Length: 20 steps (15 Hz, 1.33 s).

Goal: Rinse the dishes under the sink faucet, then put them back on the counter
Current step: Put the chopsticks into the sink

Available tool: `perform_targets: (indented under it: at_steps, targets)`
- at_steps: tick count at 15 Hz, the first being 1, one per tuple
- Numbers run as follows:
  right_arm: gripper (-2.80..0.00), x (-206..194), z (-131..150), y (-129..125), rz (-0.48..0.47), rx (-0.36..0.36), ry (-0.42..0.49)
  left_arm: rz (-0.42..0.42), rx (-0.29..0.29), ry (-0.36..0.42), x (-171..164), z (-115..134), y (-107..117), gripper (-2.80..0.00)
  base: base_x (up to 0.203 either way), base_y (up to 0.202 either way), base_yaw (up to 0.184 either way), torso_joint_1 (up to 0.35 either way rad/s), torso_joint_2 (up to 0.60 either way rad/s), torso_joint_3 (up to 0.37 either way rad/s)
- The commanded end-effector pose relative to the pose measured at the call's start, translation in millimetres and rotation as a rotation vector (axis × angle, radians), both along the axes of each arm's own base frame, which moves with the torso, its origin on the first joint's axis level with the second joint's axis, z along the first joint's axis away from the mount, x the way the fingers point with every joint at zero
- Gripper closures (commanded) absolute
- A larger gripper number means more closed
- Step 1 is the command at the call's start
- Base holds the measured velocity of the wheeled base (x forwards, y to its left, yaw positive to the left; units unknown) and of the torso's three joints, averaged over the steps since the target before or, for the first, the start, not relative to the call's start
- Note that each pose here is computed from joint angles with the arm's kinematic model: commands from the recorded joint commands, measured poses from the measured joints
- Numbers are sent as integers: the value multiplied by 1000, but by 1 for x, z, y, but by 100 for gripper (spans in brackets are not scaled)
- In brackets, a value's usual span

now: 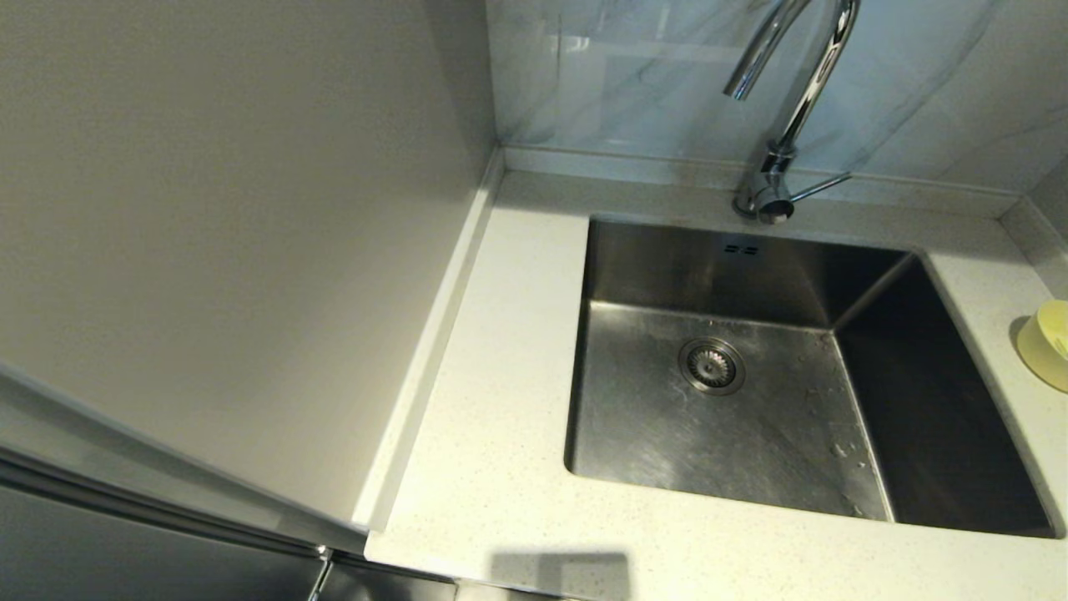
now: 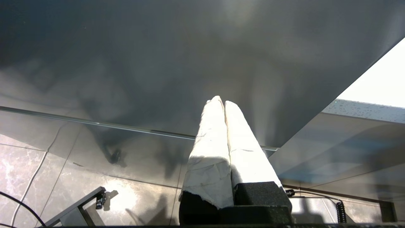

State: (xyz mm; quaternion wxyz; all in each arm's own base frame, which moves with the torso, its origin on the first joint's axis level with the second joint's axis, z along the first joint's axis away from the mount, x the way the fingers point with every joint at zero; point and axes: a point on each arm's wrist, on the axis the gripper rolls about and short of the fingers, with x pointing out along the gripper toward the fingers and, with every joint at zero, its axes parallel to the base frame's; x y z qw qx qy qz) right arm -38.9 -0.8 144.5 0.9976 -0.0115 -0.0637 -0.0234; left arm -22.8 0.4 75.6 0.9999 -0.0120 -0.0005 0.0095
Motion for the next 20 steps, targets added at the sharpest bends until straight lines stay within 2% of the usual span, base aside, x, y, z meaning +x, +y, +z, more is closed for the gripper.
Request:
perform_targets:
  at_steps: [1, 3, 6, 8, 9, 11, 13, 15, 16, 17, 20]
  targets:
    - [0, 18, 38, 0, -2, 1, 66, 1, -1, -4, 0, 0, 0, 0, 0, 0, 0, 0, 0, 0]
    - [0, 44, 88, -1, -17, 3, 86, 1, -1, -4, 0, 0, 0, 0, 0, 0, 0, 0, 0, 0]
    - [0, 92, 181, -1, -49, 7, 15, 1, -1, -4, 0, 0, 0, 0, 0, 0, 0, 0, 0, 0]
    - [0, 105, 222, -2, -64, 8, 20, 1, -1, -4, 0, 0, 0, 0, 0, 0, 0, 0, 0, 0]
    - [0, 107, 230, -2, -69, 7, 91, 1, -1, -4, 0, 0, 0, 0, 0, 0, 0, 0, 0, 0]
    - [0, 101, 232, -2, -75, -1, 302, 1, -1, -4, 0, 0, 0, 0, 0, 0, 0, 0, 0, 0]
    - [0, 91, 230, -2, -77, -16, 475, 1, -1, -4, 0, 0, 0, 0, 0, 0, 0, 0, 0, 0]
    - [0, 76, 225, -3, -95, -106, 667, 1, -1, -4, 0, 0, 0, 0, 0, 0, 0, 0, 0, 0]
    - [0, 77, 224, -6, -136, -168, 739, 1, -1, -4, 0, 0, 0, 0, 0, 0, 0, 0, 0, 0]
    - [0, 84, 223, -8, -177, -185, 780, 1, -1, -4, 0, 0, 0, 0, 0, 0, 0, 0, 0, 0]
    - [0, 117, 219, -19, -253, -147, 876, 1, -1, -4, 0, 0, 0, 0, 0, 0, 0, 0, 0, 0]
